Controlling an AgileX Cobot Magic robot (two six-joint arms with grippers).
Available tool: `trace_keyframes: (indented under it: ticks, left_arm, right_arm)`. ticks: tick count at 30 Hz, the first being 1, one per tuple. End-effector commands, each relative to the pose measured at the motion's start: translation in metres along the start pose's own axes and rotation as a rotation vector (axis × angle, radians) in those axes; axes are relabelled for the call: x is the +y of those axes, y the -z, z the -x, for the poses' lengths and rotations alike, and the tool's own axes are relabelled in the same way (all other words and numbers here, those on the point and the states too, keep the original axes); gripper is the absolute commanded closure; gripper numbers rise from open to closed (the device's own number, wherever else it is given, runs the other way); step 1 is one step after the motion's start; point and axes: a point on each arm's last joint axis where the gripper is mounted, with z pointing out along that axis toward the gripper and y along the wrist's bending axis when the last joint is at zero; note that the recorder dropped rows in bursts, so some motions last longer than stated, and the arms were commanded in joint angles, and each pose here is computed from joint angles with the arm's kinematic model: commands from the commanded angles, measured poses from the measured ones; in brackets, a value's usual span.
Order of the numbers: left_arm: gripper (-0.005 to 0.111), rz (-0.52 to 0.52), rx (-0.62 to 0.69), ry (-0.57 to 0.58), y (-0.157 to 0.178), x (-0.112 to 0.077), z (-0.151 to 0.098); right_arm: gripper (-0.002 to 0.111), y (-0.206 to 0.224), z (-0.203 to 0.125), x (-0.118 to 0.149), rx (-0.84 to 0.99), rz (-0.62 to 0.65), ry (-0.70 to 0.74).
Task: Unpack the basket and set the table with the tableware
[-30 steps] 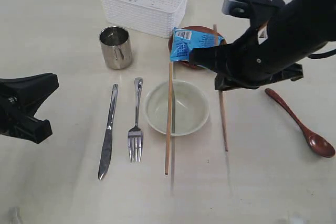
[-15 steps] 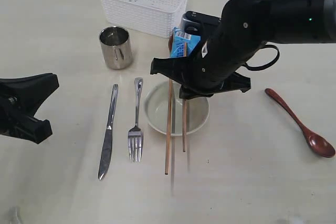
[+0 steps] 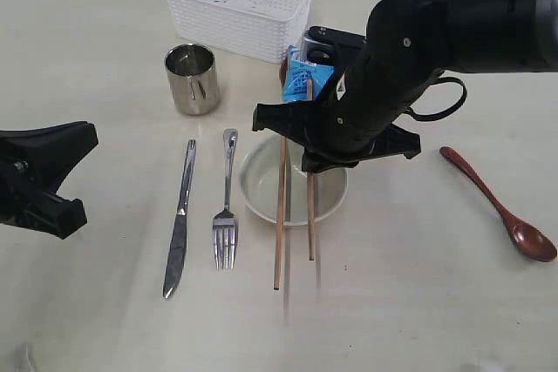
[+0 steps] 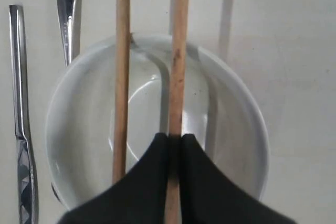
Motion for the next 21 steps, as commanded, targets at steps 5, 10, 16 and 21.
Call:
trace_keyframes:
  ticks: [5, 10, 16, 21]
  left_arm:
    - [0.107, -0.002, 0.002, 0.0, 0.0011, 0.0001, -0.0017]
    - [0.107, -0.002, 0.002, 0.0, 0.0011, 0.0001, -0.0017]
    - [0.107, -0.002, 0.002, 0.0, 0.0011, 0.0001, -0.0017]
    - [0.107, -0.002, 0.002, 0.0, 0.0011, 0.0001, -0.0017]
  right_arm:
    - [0.108, 0.0009, 0.0006, 0.0014, 0.0, 0.005, 0.004]
    - [0.108, 0.0009, 0.001, 0.0015, -0.005, 0.005, 0.008]
    - [0.108, 0.0009, 0.0011, 0.0013, -0.006, 0.004, 0.022]
    - [0.108, 0.0009, 0.0011, 0.0013, -0.006, 0.004, 0.038]
